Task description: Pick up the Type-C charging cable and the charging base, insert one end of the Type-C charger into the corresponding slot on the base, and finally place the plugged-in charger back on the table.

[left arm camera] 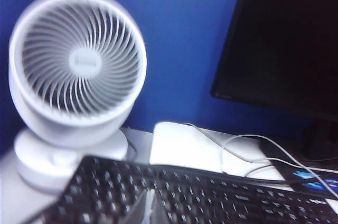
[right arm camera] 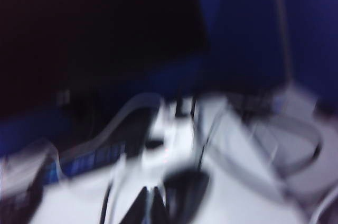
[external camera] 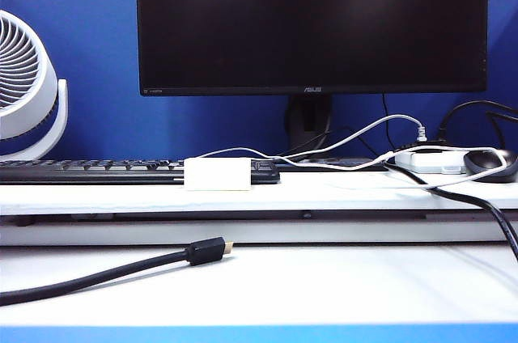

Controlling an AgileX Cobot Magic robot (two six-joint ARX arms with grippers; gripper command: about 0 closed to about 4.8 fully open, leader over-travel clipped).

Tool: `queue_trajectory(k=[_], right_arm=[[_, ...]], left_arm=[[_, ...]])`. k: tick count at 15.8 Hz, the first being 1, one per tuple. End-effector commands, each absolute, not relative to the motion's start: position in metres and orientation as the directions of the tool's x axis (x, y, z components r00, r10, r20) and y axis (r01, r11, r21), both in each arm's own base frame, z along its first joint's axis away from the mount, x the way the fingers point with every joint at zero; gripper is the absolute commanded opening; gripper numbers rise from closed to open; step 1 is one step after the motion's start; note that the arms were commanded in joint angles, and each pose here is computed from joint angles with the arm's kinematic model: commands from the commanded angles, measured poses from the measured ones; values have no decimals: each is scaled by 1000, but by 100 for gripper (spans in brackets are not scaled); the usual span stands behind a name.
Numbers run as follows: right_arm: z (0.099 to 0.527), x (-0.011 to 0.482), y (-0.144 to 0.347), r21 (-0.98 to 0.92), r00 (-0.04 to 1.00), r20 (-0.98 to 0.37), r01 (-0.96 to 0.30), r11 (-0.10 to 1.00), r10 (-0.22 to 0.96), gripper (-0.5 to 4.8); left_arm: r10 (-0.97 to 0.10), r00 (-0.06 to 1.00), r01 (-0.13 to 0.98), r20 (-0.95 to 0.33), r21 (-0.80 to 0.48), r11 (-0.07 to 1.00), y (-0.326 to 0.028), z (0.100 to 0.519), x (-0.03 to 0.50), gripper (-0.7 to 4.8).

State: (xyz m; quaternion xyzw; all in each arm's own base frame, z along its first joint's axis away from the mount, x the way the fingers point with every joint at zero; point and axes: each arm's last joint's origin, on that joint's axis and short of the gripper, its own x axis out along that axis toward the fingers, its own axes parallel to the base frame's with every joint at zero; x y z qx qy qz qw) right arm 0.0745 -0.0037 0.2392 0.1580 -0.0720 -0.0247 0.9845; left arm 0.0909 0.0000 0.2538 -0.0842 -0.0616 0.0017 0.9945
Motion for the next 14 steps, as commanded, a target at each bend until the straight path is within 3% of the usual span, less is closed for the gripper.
queue_trajectory(k=[1,3,5,8,10,12,14], right_arm=[[279,72,-4,296,972,220,19,955,-88,-1],[305,78,-4,286,961,263,9,958,-87,-2],[337,95,-5,286,967,239,17,958,-88,-2],[381,135,-6,280,968,239,10,960,-79,-2],[396,160,-4,263,978,209,-59,963,3,-1],[405,191,-2,249,979,163,-158,955,120,-1],[406,211,9,246,964,125,-261,934,236,-1]], left_arm=[[-24,992,32,121,-59,998,-1,308,118,-4],[-153,983,151,100,22,988,-5,345,148,-4],[-347,937,343,34,90,935,-12,379,190,-4],[-500,843,529,-197,143,836,-27,402,251,-4],[-548,781,615,-301,213,759,-44,397,273,-4],[-602,673,736,-429,311,602,-81,376,285,-5],[-621,563,821,-545,289,492,-113,352,287,-5]])
